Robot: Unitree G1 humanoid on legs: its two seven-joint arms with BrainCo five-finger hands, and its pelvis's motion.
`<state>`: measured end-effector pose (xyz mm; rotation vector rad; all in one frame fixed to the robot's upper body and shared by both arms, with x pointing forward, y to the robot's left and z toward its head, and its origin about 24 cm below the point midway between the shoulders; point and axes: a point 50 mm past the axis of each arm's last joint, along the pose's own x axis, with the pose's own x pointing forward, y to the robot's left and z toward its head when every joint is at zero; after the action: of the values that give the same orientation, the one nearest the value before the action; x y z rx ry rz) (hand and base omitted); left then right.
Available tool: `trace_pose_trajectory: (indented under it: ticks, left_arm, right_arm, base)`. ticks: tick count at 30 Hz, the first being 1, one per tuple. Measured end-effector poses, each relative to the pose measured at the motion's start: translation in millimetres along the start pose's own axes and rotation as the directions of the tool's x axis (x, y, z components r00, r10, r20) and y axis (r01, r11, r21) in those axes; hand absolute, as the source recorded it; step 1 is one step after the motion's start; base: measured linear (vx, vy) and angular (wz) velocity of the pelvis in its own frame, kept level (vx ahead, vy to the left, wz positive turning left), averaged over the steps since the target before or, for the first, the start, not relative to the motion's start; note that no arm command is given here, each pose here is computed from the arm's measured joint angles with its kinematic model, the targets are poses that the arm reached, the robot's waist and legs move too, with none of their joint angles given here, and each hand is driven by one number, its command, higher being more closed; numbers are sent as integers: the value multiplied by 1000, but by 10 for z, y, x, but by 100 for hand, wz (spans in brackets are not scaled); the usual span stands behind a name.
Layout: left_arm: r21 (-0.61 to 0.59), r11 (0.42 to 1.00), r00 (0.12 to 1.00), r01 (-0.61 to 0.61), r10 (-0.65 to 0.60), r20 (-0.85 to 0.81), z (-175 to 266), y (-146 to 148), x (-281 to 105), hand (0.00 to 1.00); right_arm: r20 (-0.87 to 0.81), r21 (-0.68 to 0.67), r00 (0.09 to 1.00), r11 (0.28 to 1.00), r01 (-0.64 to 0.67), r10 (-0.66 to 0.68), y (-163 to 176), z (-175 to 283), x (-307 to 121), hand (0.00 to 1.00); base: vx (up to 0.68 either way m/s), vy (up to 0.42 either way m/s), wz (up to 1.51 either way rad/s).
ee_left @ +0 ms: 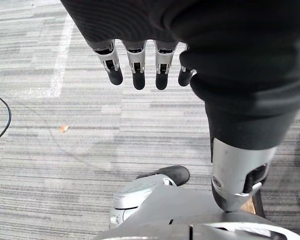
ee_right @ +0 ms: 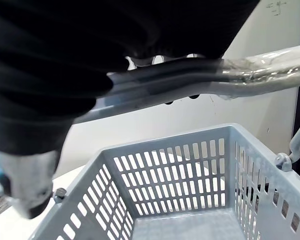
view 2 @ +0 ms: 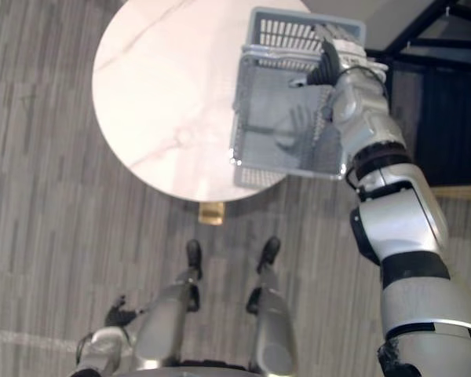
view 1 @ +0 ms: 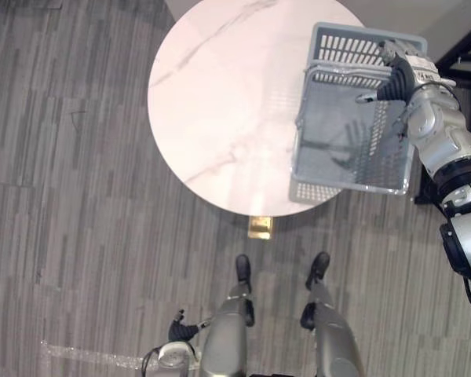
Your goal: Pick vegetable in the basket
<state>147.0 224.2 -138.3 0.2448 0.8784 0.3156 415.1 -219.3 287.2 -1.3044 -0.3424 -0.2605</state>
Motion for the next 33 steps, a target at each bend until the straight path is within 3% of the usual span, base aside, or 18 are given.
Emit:
trace_pose_trajectory:
  ticks: [15, 24, 30, 33]
  left_arm:
    - [7, 1000, 1000, 11, -11, 18, 50, -45, 3, 0]
    - [15, 1000, 999, 20, -21, 41, 137, -113, 14, 0]
    - [37, 999, 1000, 25, -26, 15, 96, -113, 13, 0]
    - [38, 999, 999, 30, -29, -19, 25, -103, 4, 0]
  right_arm:
    - [-16, -8, 1000, 1000, 4, -4, -41, -27, 11, 100]
    - [-22, -59, 998, 996, -66, 65, 109, -27, -11, 100]
    - [135, -230, 962, 952, -200, 235, 531, 280, -149, 100]
    - [324, -308, 881, 919, -246, 345, 832, 638, -386, 100]
  base:
    - [10, 3, 4]
    - [17, 4, 1]
    - [18, -3, -12]
    - [49, -23, -32]
